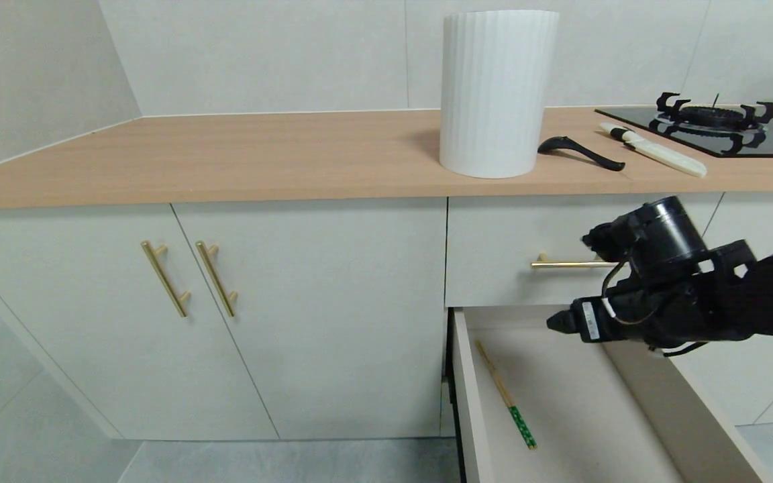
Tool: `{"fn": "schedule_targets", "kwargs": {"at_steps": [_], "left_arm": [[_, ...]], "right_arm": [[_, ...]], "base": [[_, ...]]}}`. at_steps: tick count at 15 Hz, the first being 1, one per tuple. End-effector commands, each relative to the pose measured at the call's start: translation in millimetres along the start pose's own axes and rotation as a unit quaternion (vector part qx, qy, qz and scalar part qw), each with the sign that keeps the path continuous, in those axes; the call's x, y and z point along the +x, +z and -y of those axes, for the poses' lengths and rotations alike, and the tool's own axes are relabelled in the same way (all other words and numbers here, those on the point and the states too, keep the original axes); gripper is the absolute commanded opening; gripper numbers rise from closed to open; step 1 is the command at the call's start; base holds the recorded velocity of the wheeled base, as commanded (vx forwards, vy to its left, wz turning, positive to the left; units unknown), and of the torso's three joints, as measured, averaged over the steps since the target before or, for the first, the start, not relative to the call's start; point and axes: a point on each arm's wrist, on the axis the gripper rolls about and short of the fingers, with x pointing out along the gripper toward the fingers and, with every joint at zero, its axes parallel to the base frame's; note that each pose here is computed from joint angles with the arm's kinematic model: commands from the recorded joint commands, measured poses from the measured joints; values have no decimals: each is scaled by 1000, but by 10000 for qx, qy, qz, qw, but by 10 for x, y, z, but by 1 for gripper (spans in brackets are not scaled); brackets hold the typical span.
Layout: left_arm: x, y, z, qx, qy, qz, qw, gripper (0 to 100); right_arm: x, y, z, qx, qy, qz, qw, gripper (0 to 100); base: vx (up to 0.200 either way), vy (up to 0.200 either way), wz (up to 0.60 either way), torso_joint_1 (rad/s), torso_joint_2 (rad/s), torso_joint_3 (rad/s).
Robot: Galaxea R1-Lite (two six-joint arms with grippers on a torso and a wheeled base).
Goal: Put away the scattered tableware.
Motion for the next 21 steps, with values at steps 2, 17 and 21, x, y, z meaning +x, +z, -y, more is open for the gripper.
{"fn": "schedule_targets", "kwargs": {"at_steps": [2,17,21], "left_arm": [[0,0,0,0,1,-2,10000,100],[0,0,0,0,1,-2,10000,100],[0,0,0,7,-7,-2,10000,100]], "right_arm": [[-302,182,190,320,-22,753,9966,100],[-382,274,327,440,-148,1144,9923,100],[-370,273,334,446,-163,1130,9925,100]], "base": [[0,0,0,0,0,0],[0,0,0,44,-158,-116],[0,0,0,167,-480,-298]]}}
